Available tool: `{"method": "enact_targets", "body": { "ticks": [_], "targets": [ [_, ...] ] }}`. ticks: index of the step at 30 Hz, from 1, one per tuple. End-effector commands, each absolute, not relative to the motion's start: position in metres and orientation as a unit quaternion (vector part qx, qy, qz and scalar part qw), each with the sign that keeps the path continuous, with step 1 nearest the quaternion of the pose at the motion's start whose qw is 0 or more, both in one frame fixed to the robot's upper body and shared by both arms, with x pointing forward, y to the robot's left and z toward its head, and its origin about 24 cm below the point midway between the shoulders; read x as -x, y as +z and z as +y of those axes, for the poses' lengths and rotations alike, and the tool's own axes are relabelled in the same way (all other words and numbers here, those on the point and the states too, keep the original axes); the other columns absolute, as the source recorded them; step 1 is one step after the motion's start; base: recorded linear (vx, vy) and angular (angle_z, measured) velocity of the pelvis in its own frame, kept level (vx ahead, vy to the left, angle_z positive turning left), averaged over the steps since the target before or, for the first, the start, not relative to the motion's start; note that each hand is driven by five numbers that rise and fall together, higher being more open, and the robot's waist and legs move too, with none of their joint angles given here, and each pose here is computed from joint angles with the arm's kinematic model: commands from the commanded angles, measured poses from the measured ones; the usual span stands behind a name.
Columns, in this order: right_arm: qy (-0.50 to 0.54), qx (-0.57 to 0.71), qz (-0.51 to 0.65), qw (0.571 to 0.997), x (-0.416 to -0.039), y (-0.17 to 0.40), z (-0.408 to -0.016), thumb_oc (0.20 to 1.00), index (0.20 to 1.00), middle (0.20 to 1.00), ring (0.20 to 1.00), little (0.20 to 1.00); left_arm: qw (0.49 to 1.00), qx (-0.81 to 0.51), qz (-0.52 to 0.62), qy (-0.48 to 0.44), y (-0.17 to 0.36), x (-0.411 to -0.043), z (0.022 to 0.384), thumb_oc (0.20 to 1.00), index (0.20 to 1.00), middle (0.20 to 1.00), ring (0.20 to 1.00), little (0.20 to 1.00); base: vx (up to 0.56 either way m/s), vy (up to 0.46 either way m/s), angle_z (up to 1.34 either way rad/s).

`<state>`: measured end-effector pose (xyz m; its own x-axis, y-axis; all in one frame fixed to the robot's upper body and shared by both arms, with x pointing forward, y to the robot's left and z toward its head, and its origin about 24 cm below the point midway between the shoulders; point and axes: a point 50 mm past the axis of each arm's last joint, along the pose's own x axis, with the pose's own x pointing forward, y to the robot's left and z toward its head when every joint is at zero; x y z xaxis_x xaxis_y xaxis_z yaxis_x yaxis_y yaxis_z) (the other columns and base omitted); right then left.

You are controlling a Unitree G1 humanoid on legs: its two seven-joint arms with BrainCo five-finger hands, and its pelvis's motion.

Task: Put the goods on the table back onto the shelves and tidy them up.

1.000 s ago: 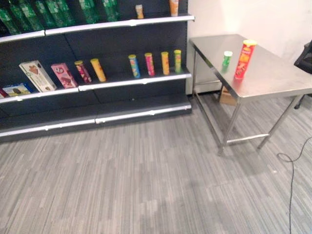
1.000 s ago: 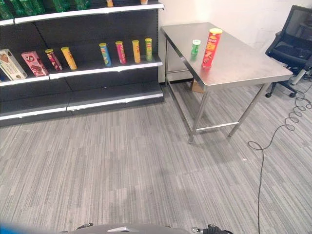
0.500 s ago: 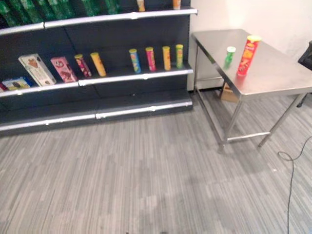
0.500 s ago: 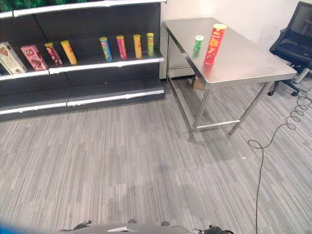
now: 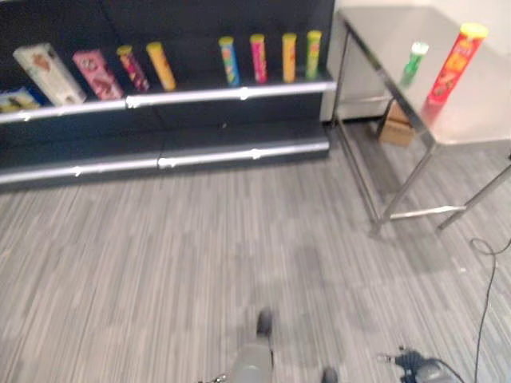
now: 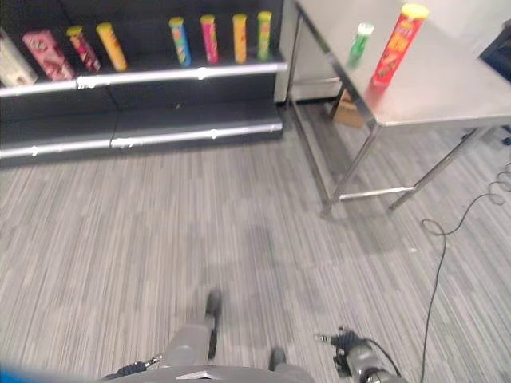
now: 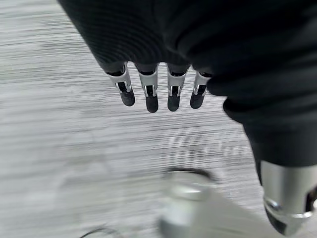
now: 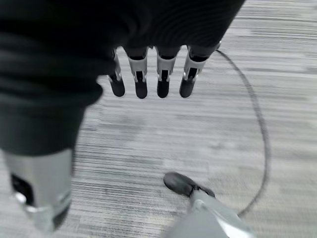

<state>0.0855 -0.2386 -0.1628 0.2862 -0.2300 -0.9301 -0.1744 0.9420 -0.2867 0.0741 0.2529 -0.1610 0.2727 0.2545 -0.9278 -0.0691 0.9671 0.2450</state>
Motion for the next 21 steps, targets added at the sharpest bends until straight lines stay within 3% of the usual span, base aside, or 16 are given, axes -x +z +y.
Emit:
{"method": "enact_targets", "body": {
  "ticks": [1, 7, 14, 21],
  "targets": [
    [-0.024, 0.179, 0.542, 0.821, -0.125, -0.150, -0.245, 1.000, 1.000, 1.000, 1.000, 1.000, 0.817, -0.109, 0.559, 0.088, -0.151, -0.100, 0.265, 1.000, 1.000, 1.000, 1.000, 1.000, 0.35, 0.471, -0.03],
    [-0.049, 0.168, 0.553, 0.814, -0.117, -0.151, -0.250, 1.000, 1.000, 1.000, 1.000, 1.000, 0.816, -0.146, 0.556, 0.063, -0.149, -0.108, 0.266, 1.000, 1.000, 1.000, 1.000, 1.000, 0.27, 0.194, 0.04],
    [-0.073, 0.159, 0.572, 0.801, -0.106, -0.152, -0.261, 1.000, 1.000, 1.000, 1.000, 1.000, 0.821, -0.164, 0.545, 0.043, -0.147, -0.120, 0.261, 1.000, 1.000, 1.000, 1.000, 1.000, 0.27, -0.024, 0.28],
    [-0.075, 0.166, 0.595, 0.783, -0.088, -0.153, -0.270, 1.000, 1.000, 1.000, 1.000, 1.000, 0.808, -0.174, 0.562, 0.025, -0.152, -0.108, 0.257, 1.000, 1.000, 1.000, 1.000, 1.000, 0.36, -0.061, 0.15]
  ]
}}
